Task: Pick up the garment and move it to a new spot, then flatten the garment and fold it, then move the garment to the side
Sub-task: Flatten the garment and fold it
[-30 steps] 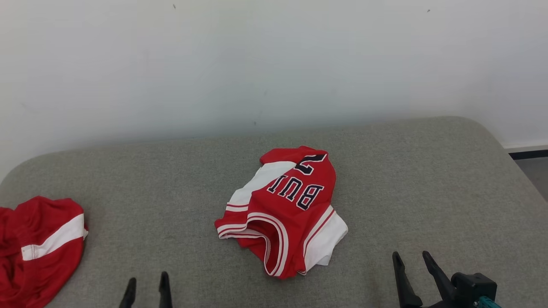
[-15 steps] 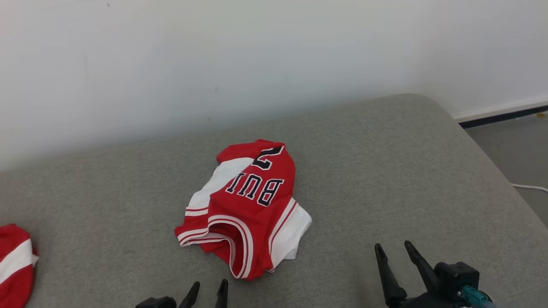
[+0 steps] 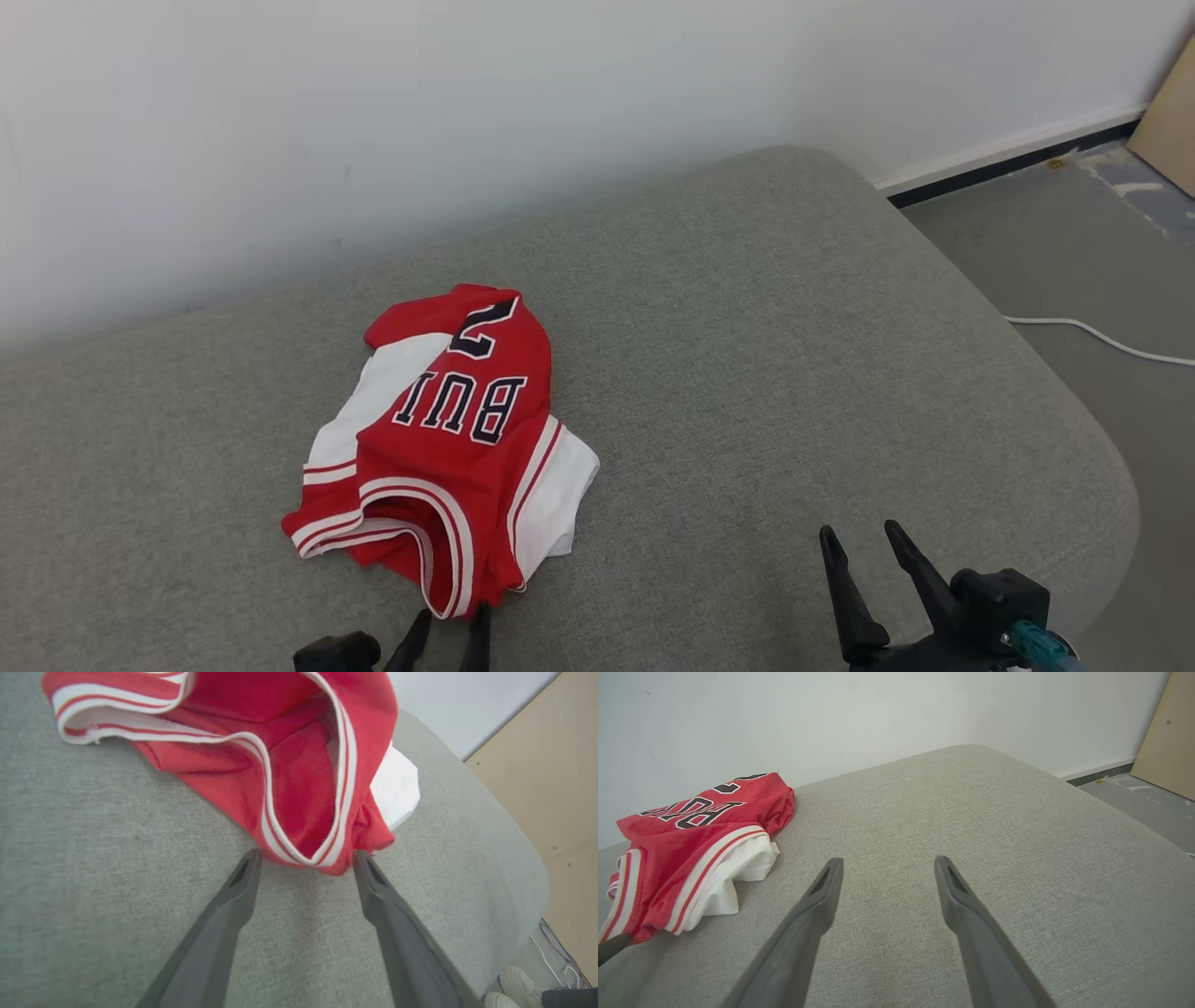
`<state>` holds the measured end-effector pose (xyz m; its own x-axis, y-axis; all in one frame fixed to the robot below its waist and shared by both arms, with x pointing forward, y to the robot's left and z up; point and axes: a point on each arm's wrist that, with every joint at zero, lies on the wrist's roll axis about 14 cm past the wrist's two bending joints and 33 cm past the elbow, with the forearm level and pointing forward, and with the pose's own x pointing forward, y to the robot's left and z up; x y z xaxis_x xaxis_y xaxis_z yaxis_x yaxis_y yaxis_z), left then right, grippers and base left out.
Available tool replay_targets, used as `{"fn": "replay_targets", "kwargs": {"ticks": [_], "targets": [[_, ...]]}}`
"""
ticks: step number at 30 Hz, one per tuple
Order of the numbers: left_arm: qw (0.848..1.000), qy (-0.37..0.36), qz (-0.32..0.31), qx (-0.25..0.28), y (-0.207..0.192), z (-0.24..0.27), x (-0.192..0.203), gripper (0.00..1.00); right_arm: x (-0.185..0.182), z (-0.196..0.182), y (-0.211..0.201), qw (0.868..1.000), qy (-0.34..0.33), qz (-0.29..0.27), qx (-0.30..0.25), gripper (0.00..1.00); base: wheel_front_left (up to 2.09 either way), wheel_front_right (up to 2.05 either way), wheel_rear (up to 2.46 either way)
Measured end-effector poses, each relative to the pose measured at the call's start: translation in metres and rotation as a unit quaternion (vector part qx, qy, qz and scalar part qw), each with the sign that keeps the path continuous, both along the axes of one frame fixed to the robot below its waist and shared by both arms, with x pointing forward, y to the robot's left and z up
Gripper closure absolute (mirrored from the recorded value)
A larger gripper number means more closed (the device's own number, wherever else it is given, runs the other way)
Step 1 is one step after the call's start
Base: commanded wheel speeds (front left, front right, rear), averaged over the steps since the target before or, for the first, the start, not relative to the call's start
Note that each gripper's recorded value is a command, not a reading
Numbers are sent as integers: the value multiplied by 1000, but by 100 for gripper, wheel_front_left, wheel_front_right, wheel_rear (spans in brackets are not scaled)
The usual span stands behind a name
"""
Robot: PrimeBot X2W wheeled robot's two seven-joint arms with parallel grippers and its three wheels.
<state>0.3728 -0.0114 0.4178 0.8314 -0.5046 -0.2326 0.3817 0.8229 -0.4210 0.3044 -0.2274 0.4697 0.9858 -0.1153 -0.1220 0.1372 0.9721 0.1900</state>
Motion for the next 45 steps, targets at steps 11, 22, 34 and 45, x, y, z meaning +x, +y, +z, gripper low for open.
{"fn": "replay_targets", "kwargs": {"ticks": [11,22,34,45], "targets": [[999,-2,18,-30,-2,10,22,100,4,0,-4,1000,-4,-6,5,0,0,0,0],[971,-205,-46,-118,-52,173,68,100,9,4,4,1000,-12,7,8,0,0,0,0],[914,-354,-143,-139,-120,309,73,100,-2,7,-8,1000,-20,-16,9,0,0,0,0],[858,-396,-238,-225,-166,381,25,100,-14,-1,-21,999,-10,-43,12,0,0,0,0]]}}
